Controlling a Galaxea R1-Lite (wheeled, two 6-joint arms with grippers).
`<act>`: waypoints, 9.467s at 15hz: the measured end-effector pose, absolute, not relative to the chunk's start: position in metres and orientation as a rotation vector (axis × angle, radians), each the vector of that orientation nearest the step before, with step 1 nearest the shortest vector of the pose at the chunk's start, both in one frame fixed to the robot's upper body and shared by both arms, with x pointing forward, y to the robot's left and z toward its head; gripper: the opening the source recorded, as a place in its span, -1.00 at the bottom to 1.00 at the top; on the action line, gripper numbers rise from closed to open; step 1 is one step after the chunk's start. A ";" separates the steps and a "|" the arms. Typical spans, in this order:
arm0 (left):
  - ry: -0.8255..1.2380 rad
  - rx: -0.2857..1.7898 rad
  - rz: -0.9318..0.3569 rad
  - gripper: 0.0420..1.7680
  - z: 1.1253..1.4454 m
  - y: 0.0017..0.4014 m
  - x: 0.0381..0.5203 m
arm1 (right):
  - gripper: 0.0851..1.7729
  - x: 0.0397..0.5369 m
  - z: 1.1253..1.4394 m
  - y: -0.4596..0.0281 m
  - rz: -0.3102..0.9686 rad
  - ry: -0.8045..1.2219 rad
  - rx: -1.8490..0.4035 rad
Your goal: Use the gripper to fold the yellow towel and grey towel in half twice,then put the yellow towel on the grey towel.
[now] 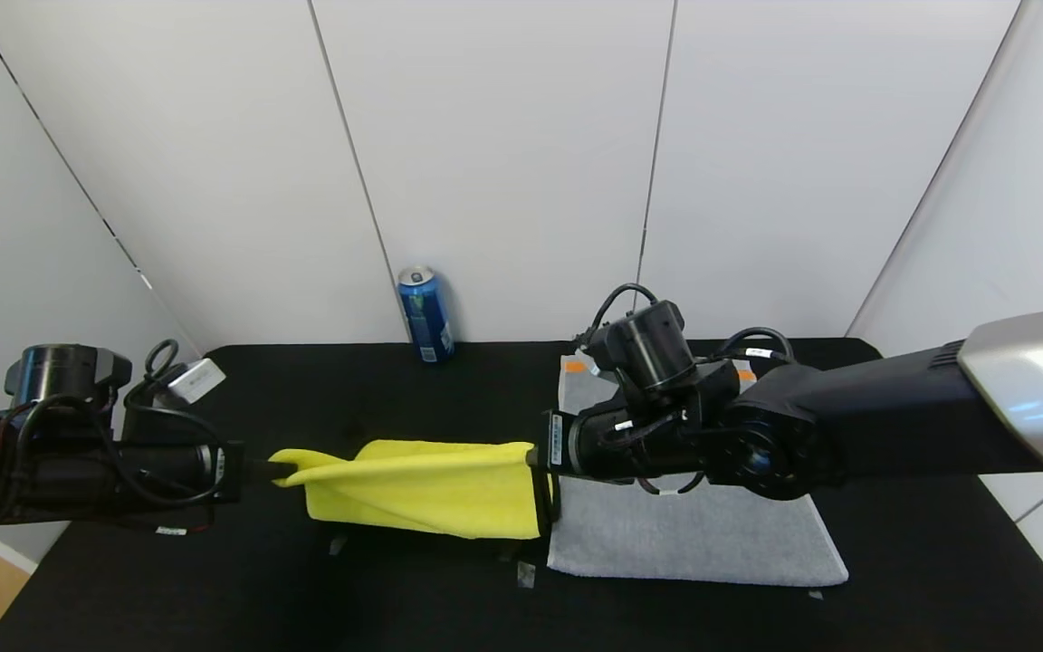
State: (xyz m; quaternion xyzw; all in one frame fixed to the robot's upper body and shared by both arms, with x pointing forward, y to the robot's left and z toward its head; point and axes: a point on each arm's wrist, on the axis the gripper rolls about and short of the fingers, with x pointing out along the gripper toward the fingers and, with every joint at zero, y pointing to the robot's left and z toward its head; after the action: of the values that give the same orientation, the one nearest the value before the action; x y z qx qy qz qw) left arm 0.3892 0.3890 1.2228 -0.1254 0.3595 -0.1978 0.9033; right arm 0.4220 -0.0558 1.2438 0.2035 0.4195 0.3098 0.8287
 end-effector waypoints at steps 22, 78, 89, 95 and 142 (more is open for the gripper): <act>0.671 -0.213 -0.463 0.06 1.190 0.380 0.447 | 0.03 0.480 1.206 -0.054 0.620 0.839 0.401; 0.868 -0.369 -0.452 0.15 1.139 0.371 0.442 | 0.91 0.464 1.230 -0.077 0.572 0.769 0.430; 0.834 -0.373 -0.423 -0.86 1.140 0.382 0.442 | 0.92 0.465 1.225 -0.076 0.568 0.782 0.430; 0.765 -0.397 -0.322 -0.86 1.150 0.423 0.444 | 0.93 0.465 1.225 -0.076 0.568 0.781 0.431; 0.684 -0.105 -0.670 0.64 1.216 0.277 0.408 | 0.93 0.466 1.224 -0.077 0.564 0.783 0.432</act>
State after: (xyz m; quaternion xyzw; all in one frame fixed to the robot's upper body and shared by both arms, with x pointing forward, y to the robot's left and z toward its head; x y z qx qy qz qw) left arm 0.4079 0.2771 1.2164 -0.0507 0.3287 -0.3221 0.8864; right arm 0.4661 -0.0766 1.2239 0.2061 0.3734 0.2691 0.8635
